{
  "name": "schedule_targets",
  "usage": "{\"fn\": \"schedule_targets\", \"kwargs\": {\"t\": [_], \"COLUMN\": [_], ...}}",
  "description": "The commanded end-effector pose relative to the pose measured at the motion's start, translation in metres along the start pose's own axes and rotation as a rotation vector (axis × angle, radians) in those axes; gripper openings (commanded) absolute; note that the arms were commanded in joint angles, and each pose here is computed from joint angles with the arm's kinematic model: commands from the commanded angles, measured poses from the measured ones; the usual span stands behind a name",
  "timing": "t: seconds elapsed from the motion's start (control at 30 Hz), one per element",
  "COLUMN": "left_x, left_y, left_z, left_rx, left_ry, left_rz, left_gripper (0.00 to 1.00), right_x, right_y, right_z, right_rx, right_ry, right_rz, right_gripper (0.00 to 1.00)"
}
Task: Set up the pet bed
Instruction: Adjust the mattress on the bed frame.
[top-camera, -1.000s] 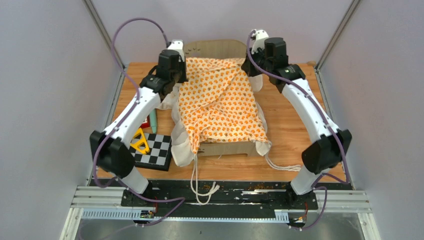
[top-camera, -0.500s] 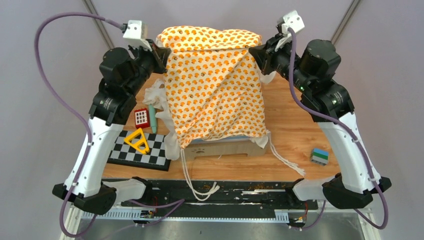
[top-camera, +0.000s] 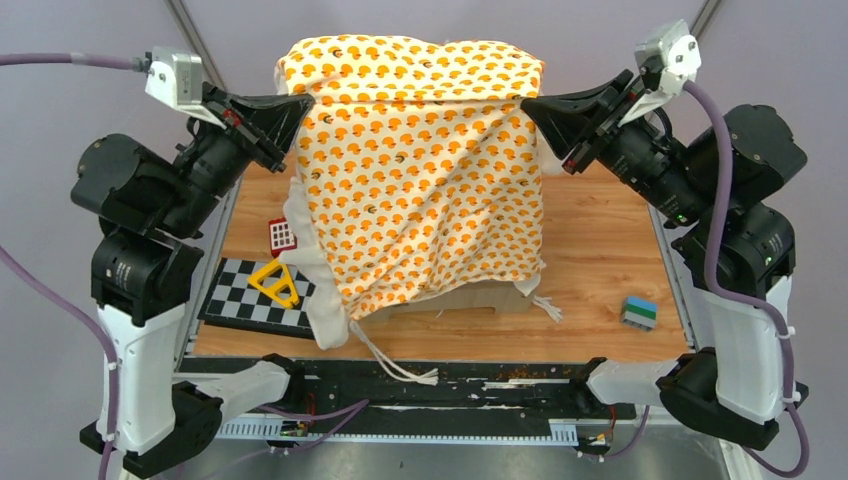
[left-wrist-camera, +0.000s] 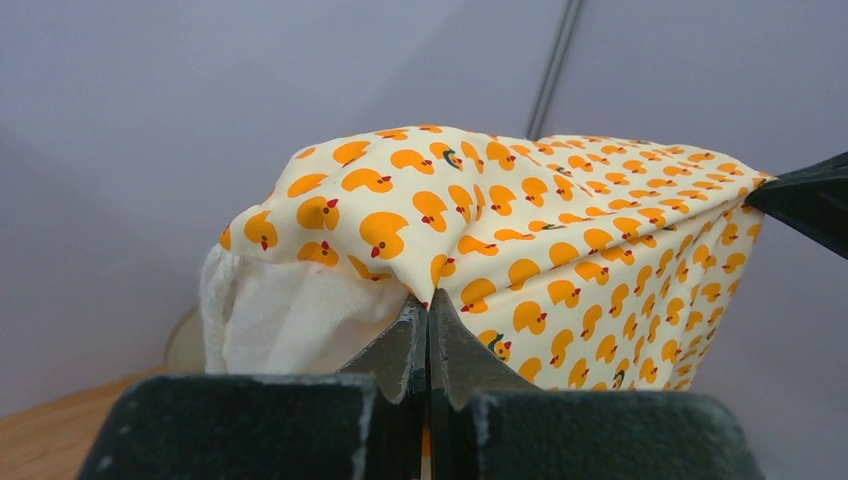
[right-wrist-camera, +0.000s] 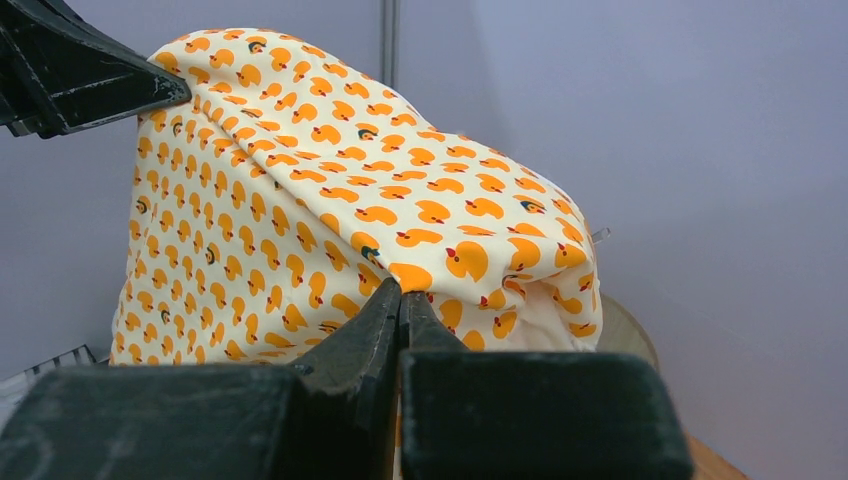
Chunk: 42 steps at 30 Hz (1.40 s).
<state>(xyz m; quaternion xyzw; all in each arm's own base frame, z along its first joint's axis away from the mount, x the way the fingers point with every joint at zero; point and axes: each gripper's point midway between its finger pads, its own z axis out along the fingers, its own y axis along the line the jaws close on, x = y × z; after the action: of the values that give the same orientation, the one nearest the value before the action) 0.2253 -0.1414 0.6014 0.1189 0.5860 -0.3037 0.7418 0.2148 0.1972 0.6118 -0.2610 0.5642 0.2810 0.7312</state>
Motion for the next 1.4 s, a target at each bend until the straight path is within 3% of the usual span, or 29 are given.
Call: {"fn": "schedule_targets", "kwargs": {"t": [0.0, 0.23, 0.53, 0.7, 0.9, 1.2, 1.37], "left_x": [-0.026, -0.024, 0.014, 0.019, 0.046, 0.144, 0.191], "left_y": [0.002, -0.016, -0.023, -0.014, 0.032, 0.083, 0.109], "left_z": [-0.012, -0.007, 0.01, 0.012, 0.034, 0.077, 0.092], "left_rx": [-0.041, 0.06, 0.139, 0.099, -0.105, -0.232, -0.299], "left_ry": [-0.051, -0.036, 0.044, 0.045, 0.084, 0.22, 0.263], "left_rz": [0.002, -0.037, -0.101, -0.085, -0.054, -0.032, -0.019], "left_gripper": [0.0, 0.0, 0.0, 0.0, 0.0, 0.0, 0.0], "right_x": [-0.054, -0.08, -0.084, -0.062, -0.018, 0.079, 0.111], "right_y": [-0.005, 0.003, 0.008, 0.017, -0.002, -0.065, -0.093], "right_z": [-0.039, -0.057, -0.086, -0.077, -0.046, 0.017, 0.042], "right_rx": [0.048, 0.012, 0.001, -0.051, 0.04, 0.341, 0.448], "right_ry": [-0.147, -0.204, -0.212, -0.145, -0.045, 0.129, 0.148], "right_rz": [-0.011, -0.035, -0.049, -0.026, -0.003, -0.071, -0.114], "right_gripper": [0.0, 0.0, 0.0, 0.0, 0.0, 0.0, 0.0]}}
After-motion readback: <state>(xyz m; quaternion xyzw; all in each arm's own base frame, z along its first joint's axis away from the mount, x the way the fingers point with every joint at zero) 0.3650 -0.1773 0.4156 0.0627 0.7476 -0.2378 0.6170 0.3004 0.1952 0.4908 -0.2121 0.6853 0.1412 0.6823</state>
